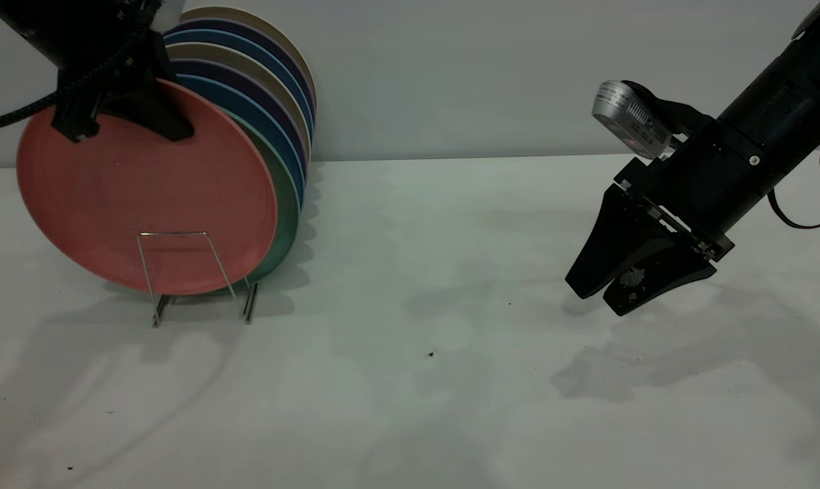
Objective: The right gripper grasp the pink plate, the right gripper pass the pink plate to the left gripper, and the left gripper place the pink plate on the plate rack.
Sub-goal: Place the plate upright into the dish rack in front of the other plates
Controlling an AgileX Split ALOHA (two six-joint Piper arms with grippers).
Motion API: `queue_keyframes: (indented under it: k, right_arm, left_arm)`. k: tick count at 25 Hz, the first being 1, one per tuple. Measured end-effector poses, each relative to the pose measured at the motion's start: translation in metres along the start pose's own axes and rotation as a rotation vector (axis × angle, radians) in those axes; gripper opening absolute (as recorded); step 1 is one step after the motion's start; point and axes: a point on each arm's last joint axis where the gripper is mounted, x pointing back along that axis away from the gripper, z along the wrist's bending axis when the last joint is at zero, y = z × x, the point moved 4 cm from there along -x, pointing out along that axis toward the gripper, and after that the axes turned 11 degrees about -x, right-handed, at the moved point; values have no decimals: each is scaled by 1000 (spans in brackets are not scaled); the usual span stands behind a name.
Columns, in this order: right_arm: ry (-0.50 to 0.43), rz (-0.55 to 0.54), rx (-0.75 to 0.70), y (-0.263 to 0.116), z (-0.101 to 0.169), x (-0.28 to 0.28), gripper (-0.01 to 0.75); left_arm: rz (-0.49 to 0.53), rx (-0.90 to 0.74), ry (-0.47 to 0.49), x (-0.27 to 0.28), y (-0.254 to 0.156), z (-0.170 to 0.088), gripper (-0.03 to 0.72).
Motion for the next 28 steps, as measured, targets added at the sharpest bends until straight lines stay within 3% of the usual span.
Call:
queue_keyframes:
  k: [5, 12, 15, 22, 25, 28]
  right_arm:
    - [-1, -2, 0, 0, 0, 0, 573]
    - [-2, -2, 0, 0, 0, 0, 573]
    - [-2, -2, -10, 0, 0, 0, 573]
    - [-3, -2, -17, 0, 0, 0, 573]
    - [-3, -2, -19, 0, 0, 0, 573]
    - [-6, 1, -34, 0, -1, 0, 573]
  left_arm:
    - [-11, 40, 6, 0, 1, 1, 146]
    - [-20, 79, -9, 0, 3, -1, 376]
    - [-21, 79, -8, 1, 3, -1, 438]
    - [-21, 88, 59, 32, 14, 8, 470]
    - [-30, 214, 109, 53, 21, 14, 470]
    - [-68, 501, 157, 77, 30, 18, 470]
